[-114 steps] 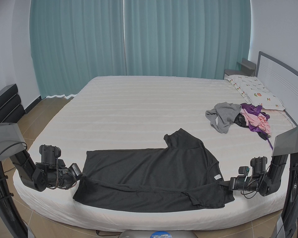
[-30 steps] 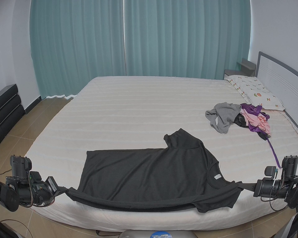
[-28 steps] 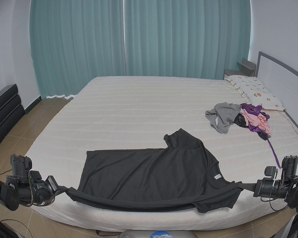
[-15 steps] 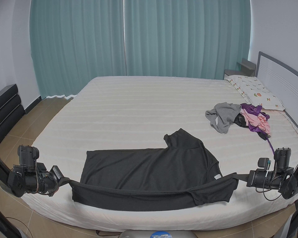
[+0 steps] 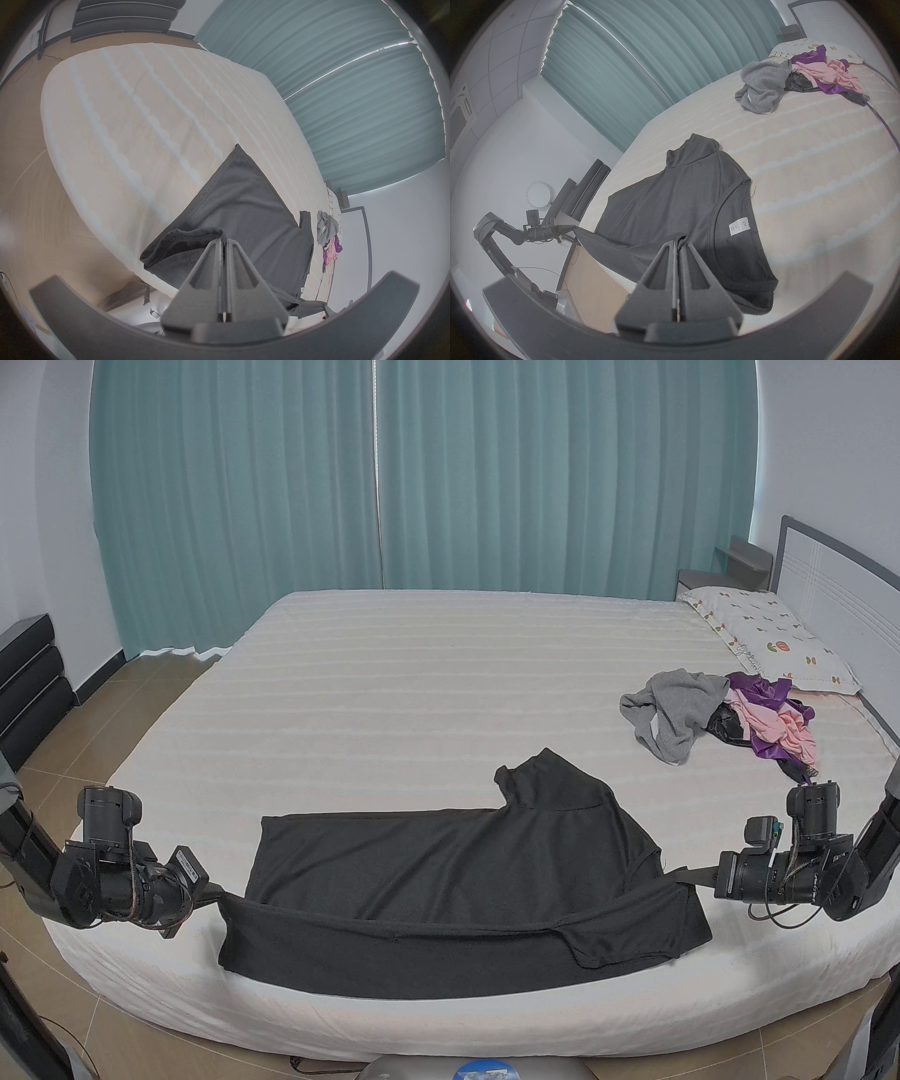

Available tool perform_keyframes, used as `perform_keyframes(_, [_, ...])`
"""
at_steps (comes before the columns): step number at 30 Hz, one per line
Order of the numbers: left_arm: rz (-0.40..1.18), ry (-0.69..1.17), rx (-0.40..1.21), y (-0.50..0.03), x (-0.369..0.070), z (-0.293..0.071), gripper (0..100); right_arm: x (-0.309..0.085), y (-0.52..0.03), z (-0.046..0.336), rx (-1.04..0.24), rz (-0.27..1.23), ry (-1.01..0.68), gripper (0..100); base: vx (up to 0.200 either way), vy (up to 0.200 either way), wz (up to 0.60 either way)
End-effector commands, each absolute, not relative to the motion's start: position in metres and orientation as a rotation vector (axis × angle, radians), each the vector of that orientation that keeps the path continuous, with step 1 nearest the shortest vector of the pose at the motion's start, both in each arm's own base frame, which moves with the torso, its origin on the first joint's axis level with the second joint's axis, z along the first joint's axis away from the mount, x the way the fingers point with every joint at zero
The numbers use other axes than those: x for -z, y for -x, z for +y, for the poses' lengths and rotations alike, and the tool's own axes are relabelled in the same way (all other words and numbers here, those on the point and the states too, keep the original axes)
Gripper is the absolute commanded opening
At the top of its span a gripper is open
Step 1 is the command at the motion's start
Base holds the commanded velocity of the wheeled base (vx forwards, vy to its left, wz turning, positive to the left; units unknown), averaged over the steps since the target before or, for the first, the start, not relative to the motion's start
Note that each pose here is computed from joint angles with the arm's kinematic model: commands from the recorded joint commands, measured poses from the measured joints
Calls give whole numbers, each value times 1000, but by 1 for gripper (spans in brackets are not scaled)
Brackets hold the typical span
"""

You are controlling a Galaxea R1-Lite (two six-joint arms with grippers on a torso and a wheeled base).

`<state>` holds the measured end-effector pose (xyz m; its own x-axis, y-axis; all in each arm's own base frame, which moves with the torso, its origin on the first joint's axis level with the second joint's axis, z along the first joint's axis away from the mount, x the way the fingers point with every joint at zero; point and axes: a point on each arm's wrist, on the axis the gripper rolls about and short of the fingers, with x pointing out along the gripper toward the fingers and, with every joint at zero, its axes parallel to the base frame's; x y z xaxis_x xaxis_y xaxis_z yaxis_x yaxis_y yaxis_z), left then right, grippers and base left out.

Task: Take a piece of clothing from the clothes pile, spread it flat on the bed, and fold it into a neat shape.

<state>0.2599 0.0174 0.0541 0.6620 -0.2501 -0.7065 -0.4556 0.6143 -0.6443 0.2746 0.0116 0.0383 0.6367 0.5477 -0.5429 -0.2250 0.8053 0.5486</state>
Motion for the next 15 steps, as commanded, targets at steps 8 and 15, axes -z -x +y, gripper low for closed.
perform_keyframes(8, [921,940,-163,-279,-32,20,0,-30,-300,9,-438,771,-466,0,0,0,0])
perform_keyframes(15, [942,941,-171,-287,-22,20,0,-16,-309,9,-426,799,-471,0,0,0,0])
